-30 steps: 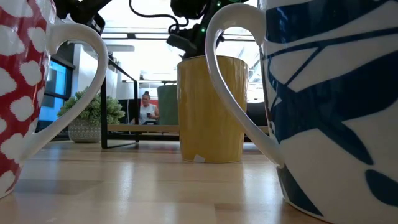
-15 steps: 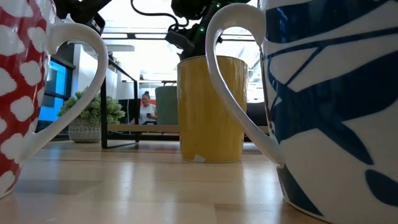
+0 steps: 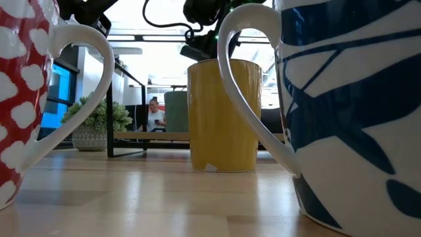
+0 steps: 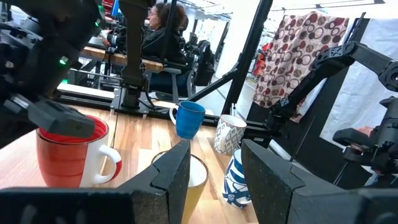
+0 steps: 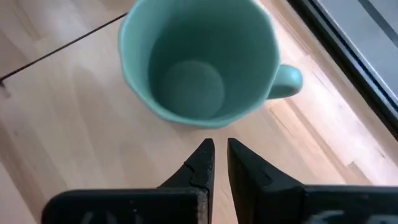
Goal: Place coffee mugs
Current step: Put the green mug on the shelf
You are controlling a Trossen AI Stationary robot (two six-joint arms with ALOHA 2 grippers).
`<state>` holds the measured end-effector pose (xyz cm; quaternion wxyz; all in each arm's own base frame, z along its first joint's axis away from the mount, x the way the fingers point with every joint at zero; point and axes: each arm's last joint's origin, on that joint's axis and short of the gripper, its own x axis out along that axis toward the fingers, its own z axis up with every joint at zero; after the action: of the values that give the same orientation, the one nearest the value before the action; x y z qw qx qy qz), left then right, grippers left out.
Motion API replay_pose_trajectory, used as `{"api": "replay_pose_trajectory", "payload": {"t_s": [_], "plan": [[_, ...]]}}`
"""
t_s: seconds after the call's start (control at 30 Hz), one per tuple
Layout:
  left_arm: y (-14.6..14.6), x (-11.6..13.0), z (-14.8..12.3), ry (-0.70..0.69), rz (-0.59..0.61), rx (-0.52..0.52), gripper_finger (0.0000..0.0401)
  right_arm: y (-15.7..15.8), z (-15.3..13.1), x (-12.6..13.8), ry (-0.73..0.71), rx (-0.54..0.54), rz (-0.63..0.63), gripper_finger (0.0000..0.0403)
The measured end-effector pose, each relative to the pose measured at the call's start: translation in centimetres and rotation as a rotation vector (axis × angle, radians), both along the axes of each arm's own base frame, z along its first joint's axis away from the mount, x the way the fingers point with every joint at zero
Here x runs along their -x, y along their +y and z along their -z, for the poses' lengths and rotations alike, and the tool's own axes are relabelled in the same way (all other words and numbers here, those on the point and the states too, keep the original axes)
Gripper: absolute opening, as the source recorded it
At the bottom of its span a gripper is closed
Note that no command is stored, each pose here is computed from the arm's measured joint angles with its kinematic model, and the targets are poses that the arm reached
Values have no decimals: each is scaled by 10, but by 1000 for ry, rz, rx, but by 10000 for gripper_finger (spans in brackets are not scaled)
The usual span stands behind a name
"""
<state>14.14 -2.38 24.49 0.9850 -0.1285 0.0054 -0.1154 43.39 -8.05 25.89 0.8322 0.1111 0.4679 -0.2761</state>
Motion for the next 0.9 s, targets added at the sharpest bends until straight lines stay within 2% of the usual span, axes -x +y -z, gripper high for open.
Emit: {"api": "replay_pose_trajectory", "payload": {"t_s": [0.27, 0.5, 0.8, 0.9], "plan": [[0, 0, 0, 0, 0, 0, 131, -3, -1, -7, -76, -29, -26, 23], [0, 0, 0, 1, 0, 0, 131, -3, 9, -15, -97, -81, -61, 23], [0, 0, 0, 1, 0, 0, 131, -3, 11, -8, -30, -98, -52, 23], [0, 0, 0, 0, 0, 0, 131, -4, 12, -6, -6, -67, -6, 23]]}}
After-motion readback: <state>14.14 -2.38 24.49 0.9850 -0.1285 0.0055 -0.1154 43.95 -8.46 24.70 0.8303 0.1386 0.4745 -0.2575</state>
